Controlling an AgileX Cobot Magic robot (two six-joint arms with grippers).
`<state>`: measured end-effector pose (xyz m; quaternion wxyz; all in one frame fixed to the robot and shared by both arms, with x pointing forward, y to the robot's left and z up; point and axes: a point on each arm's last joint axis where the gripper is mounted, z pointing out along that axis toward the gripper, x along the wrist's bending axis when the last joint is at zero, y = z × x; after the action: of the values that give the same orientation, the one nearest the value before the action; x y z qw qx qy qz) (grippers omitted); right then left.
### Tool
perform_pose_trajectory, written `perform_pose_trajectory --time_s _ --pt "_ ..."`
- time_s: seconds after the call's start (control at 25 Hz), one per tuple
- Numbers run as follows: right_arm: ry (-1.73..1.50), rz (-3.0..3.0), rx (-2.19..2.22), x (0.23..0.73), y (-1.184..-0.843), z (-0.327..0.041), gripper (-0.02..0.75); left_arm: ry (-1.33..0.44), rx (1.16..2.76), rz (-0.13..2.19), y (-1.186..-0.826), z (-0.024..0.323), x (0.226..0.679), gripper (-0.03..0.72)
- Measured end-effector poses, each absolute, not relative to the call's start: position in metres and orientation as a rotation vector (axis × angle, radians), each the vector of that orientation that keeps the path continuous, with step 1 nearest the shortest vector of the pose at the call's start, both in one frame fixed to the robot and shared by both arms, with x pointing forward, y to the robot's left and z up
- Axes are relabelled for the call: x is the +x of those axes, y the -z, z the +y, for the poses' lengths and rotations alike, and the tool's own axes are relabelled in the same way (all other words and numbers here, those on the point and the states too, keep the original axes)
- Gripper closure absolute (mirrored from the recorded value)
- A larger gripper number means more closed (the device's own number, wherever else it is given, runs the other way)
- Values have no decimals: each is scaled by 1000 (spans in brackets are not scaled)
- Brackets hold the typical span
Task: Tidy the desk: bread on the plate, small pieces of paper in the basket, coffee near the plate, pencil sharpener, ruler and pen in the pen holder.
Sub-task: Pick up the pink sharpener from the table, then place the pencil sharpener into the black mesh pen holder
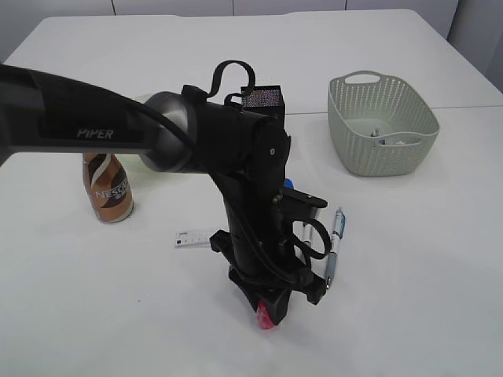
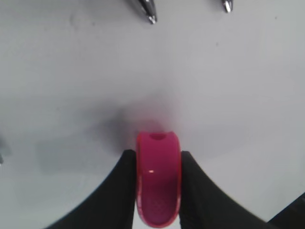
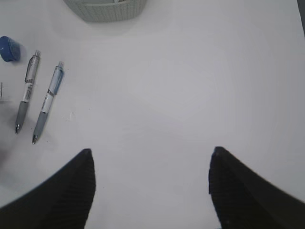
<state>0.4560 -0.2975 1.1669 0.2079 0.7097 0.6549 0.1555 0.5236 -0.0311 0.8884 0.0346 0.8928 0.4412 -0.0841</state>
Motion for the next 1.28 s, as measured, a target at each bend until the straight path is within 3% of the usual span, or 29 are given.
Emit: perform_pose_trajectory --time_s 0.36,0.8,1.0,1.28 --pt "-434 1824 1976 456 -1167 -297 164 284 2862 1344 -907 -29 524 524" --pt "-436 1823 1975 456 -1167 -297 164 -10 2589 1191 -1008 -61 565 524" --pt "-436 1823 1975 456 -1167 -297 164 -242 2471 1225 -1046 -51 587 524" --pt "-436 1823 1975 456 -1167 -297 164 -419 2293 1255 -1064 -30 623 524"
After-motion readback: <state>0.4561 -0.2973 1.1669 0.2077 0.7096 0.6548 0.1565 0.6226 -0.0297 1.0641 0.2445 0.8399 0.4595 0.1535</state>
